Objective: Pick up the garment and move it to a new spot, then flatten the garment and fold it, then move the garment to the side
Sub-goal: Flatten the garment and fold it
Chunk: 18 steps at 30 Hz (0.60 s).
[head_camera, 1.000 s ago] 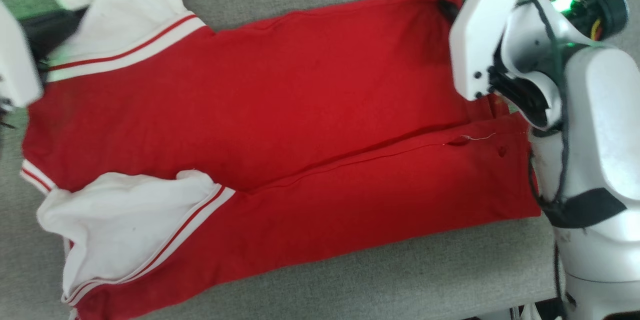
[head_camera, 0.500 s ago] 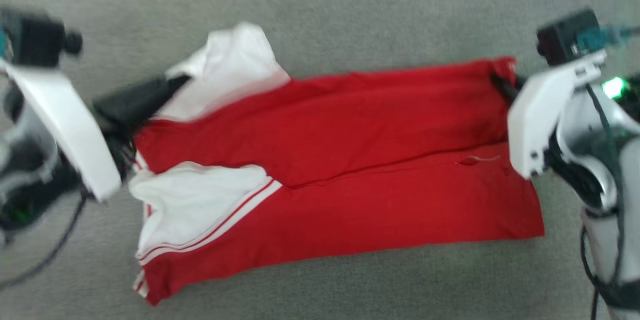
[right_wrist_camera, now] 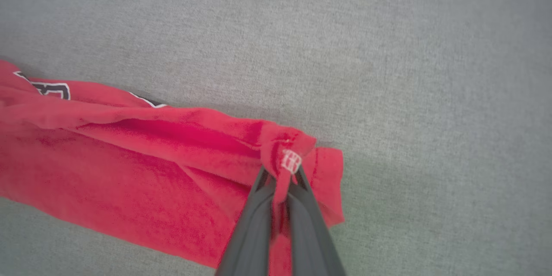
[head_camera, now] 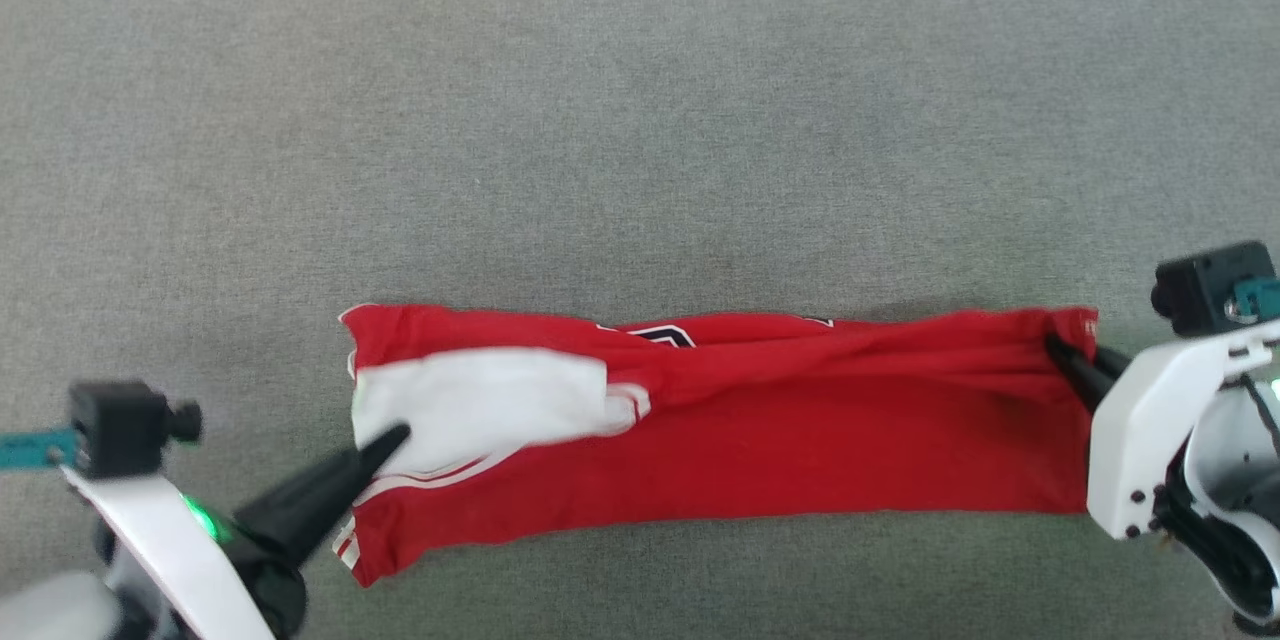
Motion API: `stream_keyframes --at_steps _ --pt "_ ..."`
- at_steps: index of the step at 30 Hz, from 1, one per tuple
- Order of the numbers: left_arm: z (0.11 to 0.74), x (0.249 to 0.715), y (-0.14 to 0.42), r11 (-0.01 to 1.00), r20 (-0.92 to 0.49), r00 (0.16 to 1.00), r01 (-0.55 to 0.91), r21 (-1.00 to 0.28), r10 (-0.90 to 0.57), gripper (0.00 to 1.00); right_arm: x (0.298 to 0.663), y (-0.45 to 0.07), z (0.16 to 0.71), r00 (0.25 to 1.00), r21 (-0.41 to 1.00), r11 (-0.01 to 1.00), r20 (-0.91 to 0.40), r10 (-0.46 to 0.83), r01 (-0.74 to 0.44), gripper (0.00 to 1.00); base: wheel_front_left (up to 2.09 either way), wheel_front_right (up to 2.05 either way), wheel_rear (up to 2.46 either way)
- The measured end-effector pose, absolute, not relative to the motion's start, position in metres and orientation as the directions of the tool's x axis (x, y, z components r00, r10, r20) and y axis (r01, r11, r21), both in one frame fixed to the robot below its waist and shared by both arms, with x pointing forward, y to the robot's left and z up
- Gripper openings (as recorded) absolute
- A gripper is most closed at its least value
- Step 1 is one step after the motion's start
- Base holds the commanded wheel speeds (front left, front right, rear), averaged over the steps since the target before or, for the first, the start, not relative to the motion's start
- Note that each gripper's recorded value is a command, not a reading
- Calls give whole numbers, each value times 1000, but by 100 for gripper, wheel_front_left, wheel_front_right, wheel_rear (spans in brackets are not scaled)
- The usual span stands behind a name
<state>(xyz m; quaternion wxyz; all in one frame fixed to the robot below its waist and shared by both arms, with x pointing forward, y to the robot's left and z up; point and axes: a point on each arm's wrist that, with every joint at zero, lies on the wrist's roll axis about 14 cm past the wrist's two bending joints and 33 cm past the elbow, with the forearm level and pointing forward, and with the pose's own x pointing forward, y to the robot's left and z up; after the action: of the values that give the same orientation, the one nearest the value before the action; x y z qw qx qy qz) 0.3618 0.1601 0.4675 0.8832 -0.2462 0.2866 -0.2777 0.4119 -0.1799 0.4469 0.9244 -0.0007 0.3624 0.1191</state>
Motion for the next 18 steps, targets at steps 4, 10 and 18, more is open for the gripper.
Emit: stream_keyframes --at_steps 4,10,18 --pt "438 351 160 738 -416 679 282 -613 -605 0 405 -184 429 691 110 977 -693 208 -184 0 0 0 0" --pt "413 359 164 765 -441 704 226 -603 -556 0 401 -185 399 659 114 982 -729 186 -151 0 0 0 0" --pt "382 367 173 823 -487 713 228 -520 -504 0 410 -181 383 677 127 983 -713 181 -129 2 0 0 0"
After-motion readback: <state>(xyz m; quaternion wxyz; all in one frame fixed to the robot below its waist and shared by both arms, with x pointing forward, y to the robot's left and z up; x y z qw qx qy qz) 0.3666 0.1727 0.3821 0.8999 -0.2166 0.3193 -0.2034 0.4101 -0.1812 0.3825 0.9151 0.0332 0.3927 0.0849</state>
